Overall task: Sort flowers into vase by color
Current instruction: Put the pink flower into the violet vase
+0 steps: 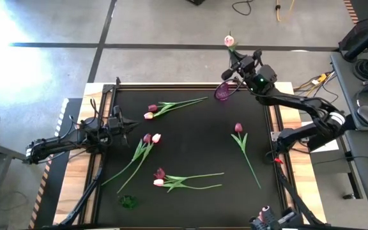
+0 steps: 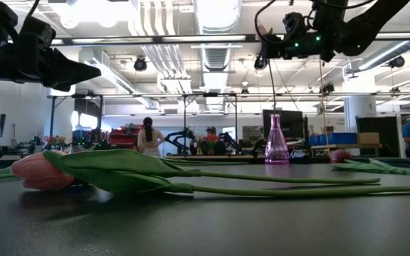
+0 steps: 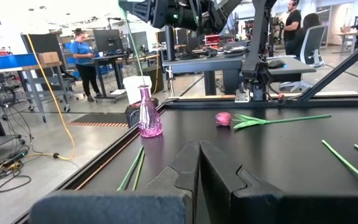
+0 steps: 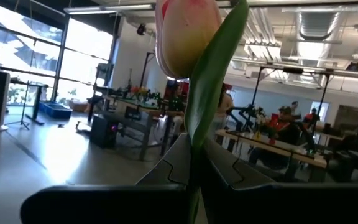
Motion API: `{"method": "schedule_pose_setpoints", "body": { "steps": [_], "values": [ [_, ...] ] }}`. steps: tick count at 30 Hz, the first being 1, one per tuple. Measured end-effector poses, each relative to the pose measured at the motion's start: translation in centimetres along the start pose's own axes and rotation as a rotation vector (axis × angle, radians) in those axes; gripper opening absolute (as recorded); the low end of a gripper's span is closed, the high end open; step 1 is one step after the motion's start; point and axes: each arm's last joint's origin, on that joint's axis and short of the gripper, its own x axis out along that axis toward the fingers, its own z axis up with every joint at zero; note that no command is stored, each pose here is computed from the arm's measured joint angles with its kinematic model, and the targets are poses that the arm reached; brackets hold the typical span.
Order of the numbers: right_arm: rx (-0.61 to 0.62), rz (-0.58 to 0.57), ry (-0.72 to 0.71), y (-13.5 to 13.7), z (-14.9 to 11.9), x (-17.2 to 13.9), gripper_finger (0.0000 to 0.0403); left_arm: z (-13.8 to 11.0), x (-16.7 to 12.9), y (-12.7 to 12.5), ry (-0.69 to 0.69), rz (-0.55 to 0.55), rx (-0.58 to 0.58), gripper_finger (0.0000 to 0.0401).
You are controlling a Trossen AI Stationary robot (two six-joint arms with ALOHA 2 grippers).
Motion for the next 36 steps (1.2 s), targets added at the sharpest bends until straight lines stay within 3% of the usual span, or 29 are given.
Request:
{"method": "schedule_pose_setpoints", "body": {
  "steps": [23, 28, 36],
  "values": [
    [-0.054, 0.063, 0.228, 1.9, -6.1, 0.2, 0.0013, 0.0, 0.0, 0.0, 0.000, 0.000, 0.000, 0.0000],
    [-0.005, 0.050, 0.338, 1.9, -6.7, -0.1, 0.0013, 0.0, 0.0, 0.0, 0.000, 0.000, 0.000, 0.0000],
    [-0.034, 0.030, 0.479, 1.5, -6.5, -1.1, 0.0015, 0.0, 0.0, 0.0, 0.000, 0.000, 0.000, 0.0000]
  ]
}}
